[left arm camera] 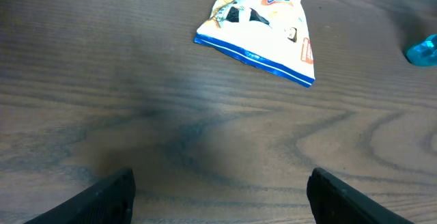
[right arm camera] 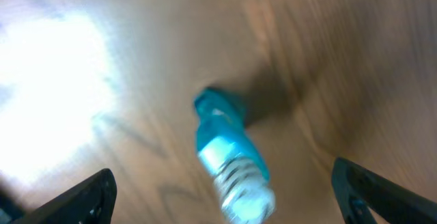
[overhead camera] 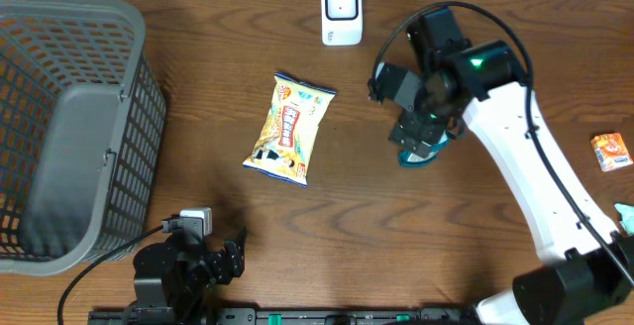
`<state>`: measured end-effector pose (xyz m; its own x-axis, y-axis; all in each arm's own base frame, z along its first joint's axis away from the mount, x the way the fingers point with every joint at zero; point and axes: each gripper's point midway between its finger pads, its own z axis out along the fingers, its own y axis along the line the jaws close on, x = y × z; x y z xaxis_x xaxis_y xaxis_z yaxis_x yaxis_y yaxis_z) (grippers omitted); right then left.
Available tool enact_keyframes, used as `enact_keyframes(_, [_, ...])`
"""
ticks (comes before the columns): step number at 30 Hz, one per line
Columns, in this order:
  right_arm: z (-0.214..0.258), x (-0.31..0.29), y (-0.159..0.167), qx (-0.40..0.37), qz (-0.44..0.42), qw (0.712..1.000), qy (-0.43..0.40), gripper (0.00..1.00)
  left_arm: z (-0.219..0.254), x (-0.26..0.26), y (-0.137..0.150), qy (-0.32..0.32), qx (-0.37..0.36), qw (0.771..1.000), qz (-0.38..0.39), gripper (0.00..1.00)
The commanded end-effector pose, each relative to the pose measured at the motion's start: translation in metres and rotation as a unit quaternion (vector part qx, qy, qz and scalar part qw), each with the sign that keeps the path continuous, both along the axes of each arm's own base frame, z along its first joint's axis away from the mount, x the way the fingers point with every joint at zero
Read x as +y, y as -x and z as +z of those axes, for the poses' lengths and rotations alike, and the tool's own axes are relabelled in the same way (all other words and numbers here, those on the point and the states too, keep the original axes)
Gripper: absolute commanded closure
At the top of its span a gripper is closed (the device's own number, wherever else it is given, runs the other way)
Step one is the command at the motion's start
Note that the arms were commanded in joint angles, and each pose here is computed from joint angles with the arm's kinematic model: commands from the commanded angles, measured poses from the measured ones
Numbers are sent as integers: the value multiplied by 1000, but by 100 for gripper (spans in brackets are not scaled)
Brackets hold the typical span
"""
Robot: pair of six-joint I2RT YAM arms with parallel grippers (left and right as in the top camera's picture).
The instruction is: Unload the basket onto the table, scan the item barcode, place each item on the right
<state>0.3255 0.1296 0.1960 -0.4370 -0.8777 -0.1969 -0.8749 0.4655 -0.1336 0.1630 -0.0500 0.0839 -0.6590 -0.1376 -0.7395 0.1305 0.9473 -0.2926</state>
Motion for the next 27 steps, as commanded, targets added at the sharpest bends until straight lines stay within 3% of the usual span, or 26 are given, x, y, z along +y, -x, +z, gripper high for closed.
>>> enact_keyframes(1, [31, 2, 12, -16, 34, 998, -59, 5, 0, -2, 2, 6, 3, 1000, -2, 20])
enact_keyframes(7, [28, -25, 2, -15, -11, 998, -60, 4, 0, -2, 2, 6, 3, 1000, -2, 20])
enact_keyframes(27, [-33, -34, -7, 2, -15, 996, -90, 7, 0, -2, 2, 6, 3, 1000, -2, 20])
